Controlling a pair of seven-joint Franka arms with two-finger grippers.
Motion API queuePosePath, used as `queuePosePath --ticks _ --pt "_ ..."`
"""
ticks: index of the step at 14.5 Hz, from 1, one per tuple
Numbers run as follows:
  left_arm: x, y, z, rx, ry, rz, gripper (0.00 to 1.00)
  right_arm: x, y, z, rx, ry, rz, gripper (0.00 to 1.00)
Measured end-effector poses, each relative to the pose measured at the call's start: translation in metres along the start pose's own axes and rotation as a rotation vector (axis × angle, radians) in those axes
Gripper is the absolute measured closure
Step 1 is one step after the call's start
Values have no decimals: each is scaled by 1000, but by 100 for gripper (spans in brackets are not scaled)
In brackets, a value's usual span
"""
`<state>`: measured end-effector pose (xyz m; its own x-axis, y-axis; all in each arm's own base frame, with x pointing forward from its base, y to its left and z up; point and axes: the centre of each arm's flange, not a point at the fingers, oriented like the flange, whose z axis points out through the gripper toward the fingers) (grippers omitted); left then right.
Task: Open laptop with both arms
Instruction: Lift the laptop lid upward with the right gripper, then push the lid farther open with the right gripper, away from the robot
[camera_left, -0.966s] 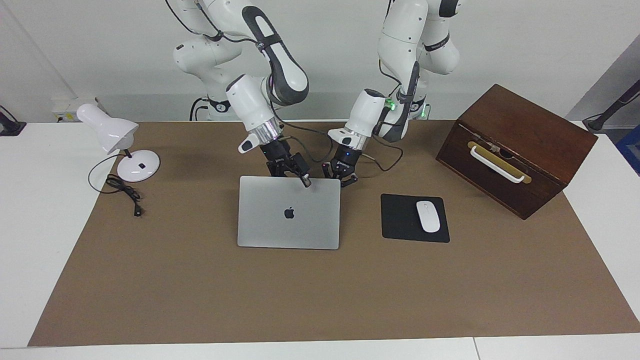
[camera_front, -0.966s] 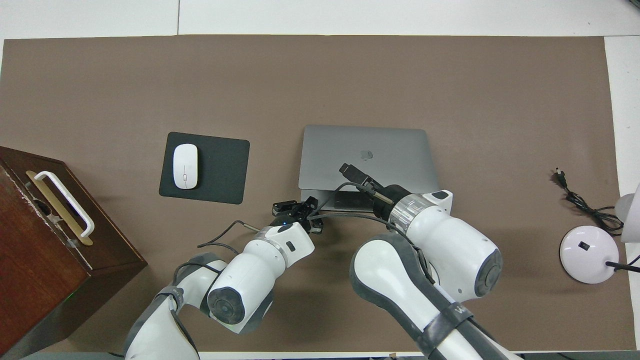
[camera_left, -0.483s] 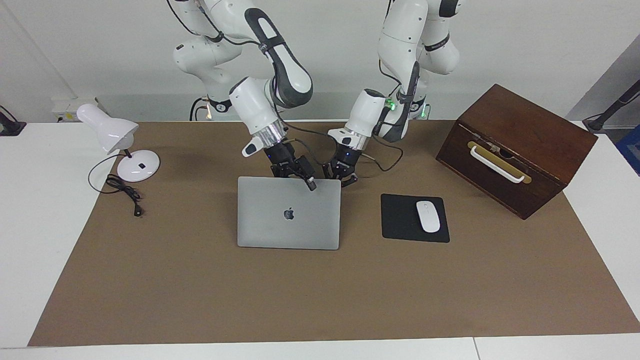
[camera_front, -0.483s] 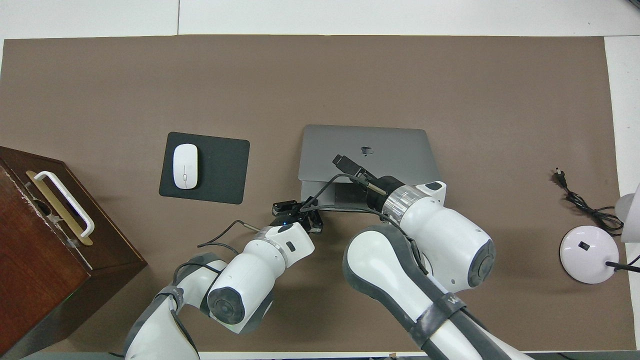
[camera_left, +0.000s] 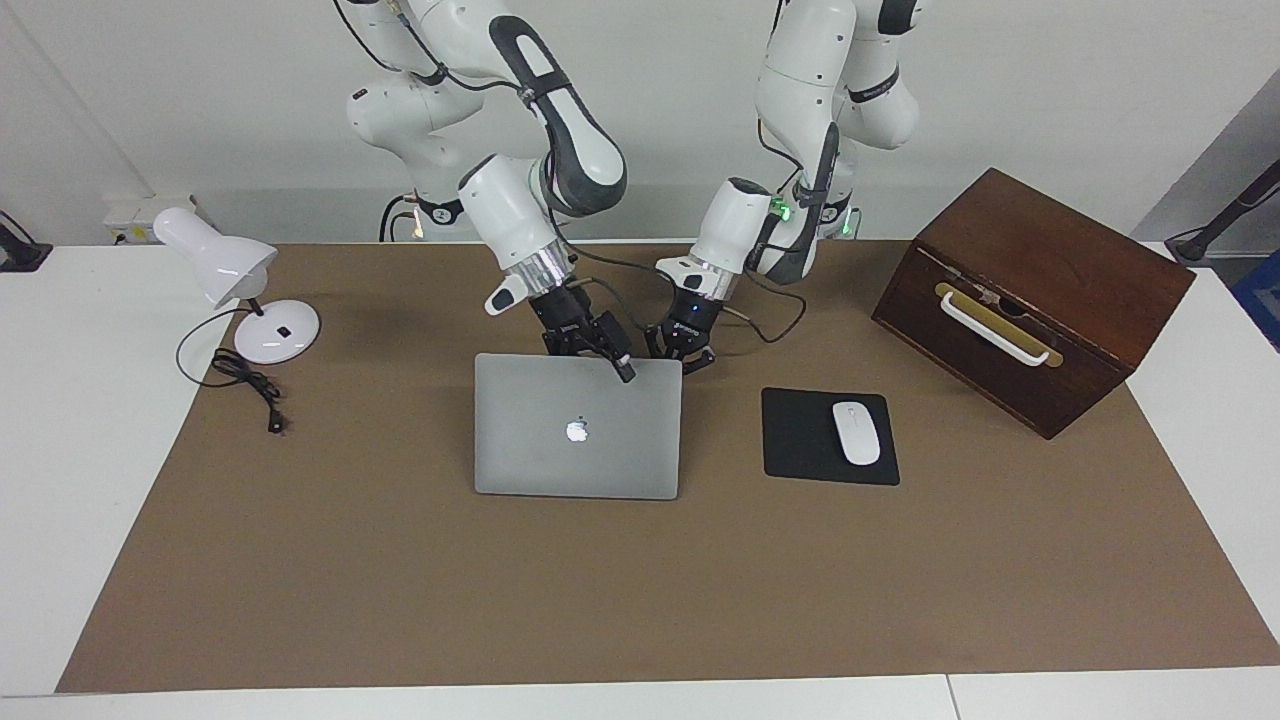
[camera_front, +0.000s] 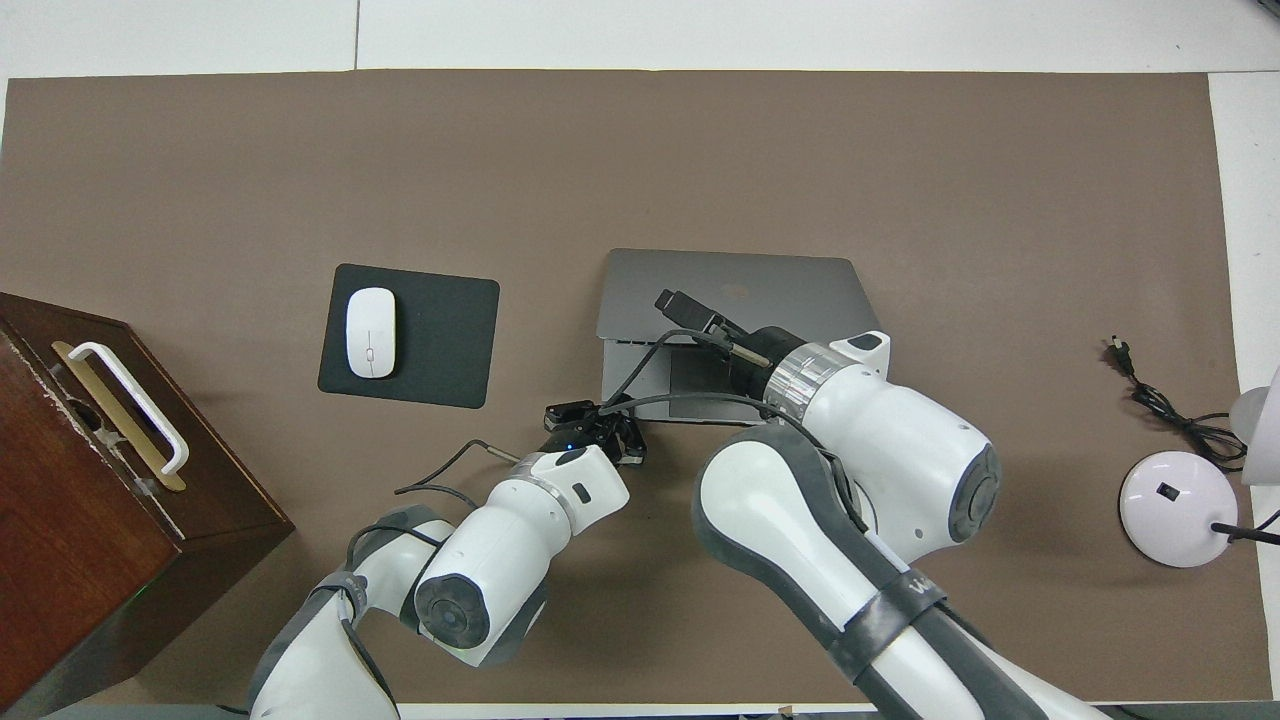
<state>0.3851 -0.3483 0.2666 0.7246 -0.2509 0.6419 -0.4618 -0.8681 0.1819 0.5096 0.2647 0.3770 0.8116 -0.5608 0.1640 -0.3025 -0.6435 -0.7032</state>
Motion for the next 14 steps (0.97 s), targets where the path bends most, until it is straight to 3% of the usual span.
queuePosePath --ticks 2,6,14 --pt "0 0 0 0 0 0 99 17 -5 -1 -7 -34 -35 0" --pt "0 0 0 0 0 0 99 49 -13 7 -107 -77 -70 0" --pt "0 0 0 0 0 0 99 64 -32 8 -148 -127 -96 0"
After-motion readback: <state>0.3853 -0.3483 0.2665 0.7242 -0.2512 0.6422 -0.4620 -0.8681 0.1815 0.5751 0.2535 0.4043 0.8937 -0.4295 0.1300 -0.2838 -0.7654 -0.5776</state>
